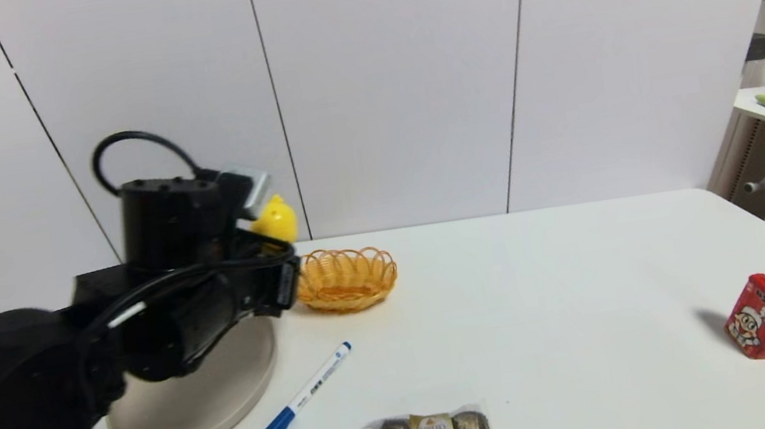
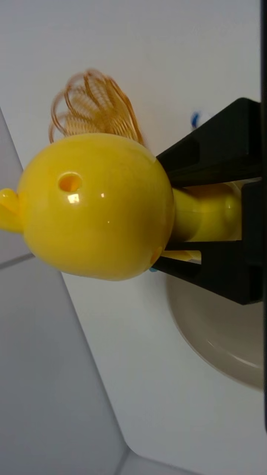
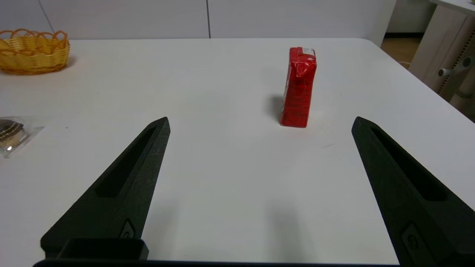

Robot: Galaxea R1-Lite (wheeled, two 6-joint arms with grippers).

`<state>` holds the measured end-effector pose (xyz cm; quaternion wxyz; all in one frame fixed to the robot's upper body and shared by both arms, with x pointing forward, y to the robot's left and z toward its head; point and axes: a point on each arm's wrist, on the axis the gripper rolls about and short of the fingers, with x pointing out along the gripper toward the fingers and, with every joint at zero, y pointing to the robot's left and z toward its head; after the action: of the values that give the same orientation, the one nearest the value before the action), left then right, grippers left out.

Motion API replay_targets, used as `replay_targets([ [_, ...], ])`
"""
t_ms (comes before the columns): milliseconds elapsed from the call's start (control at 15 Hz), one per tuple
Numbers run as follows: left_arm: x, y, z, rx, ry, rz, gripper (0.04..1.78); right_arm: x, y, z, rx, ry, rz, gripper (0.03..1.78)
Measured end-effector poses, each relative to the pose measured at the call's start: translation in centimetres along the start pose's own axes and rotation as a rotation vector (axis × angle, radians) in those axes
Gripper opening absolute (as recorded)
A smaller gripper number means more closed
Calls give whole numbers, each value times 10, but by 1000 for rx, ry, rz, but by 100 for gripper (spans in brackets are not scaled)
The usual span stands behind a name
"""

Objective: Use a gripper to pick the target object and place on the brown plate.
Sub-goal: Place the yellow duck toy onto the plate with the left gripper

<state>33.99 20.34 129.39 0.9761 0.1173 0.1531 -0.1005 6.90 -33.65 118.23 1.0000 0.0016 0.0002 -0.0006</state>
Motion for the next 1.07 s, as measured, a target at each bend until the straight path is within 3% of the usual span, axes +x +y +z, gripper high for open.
replay_targets([
  [133, -20, 32, -24, -33, 17, 78, 44, 0, 0, 0, 0, 0, 0, 169],
  [333, -39, 50, -58, -97, 19, 146, 44, 0, 0, 0, 0, 0, 0, 169],
  [800, -13, 49, -80, -158, -97, 179, 44, 0, 0, 0, 0, 0, 0, 169],
  [1067, 11, 44, -93, -155, -89, 178, 44, 0, 0, 0, 0, 0, 0, 169],
])
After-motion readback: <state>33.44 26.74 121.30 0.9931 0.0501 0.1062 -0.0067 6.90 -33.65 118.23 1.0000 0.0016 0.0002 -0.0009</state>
